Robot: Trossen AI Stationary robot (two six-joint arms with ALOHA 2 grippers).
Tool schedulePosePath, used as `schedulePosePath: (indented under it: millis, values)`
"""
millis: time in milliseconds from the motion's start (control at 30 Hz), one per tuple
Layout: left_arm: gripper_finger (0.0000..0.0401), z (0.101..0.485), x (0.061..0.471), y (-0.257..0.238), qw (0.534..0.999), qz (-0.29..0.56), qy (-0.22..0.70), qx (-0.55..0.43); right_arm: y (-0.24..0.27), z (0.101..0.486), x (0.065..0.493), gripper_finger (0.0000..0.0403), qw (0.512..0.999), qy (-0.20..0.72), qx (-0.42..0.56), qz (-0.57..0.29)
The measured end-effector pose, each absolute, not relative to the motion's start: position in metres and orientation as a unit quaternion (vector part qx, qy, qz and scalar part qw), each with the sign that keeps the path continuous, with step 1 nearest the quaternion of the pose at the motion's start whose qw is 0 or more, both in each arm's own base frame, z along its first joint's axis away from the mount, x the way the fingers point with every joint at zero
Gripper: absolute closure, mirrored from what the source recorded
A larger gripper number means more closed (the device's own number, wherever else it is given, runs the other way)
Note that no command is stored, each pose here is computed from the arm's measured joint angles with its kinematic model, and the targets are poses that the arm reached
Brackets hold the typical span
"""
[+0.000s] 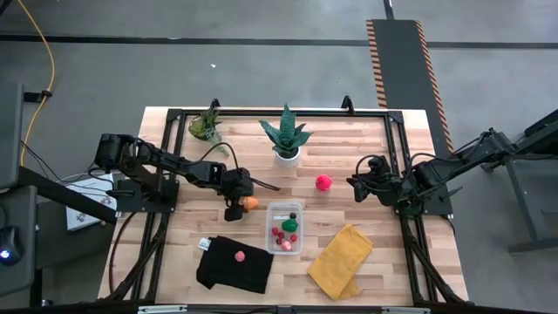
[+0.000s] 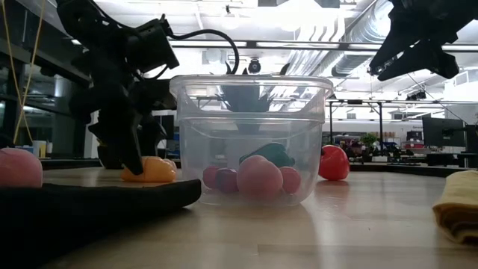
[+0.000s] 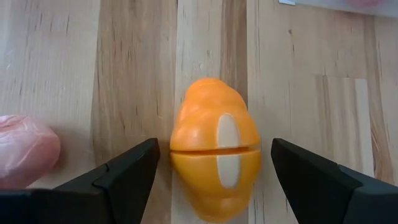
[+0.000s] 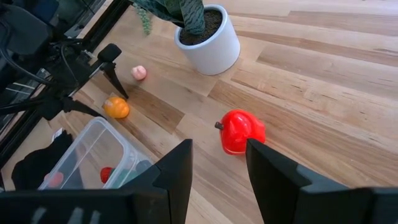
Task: Pick and placing Produce into tupperware
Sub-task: Put the croissant into the transparent container
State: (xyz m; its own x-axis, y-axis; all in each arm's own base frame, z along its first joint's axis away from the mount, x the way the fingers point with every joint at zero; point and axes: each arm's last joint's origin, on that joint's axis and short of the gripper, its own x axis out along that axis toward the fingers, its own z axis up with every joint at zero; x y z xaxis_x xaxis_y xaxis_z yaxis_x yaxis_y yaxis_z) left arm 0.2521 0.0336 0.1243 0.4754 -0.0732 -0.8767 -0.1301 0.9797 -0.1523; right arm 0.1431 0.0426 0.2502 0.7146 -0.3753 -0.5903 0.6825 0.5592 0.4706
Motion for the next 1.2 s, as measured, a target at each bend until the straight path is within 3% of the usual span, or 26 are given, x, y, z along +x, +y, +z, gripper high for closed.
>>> schedulePosePath:
  millis: [233, 667, 1000, 1200]
  values:
    - [0.0107, 0.1243, 0.2521, 0.0337, 0.853, 0.019, 0.512, -0.098, 0.0425, 0.2501, 0.1428, 0.0261, 0.856, 0.218, 0.352, -0.310]
    - [0.0195, 0.1240, 0.2519, 0.0340, 0.853, 0.018, 0.512, -0.100, 0.0425, 0.2501, 0.1428, 0.0261, 0.856, 0.219, 0.352, -0.310]
    - [0.0176, 0.1240, 0.2519, 0.0341, 0.852, 0.022, 0.512, -0.106, 0.0425, 0.2500, 0.1429, 0.0261, 0.856, 0.219, 0.352, -0.310]
    - [0.0191, 0.1249, 0.2515, 0.0339, 0.851, 0.024, 0.512, -0.113, 0.0425, 0.2500, 0.1428, 0.0261, 0.856, 0.219, 0.352, -0.310]
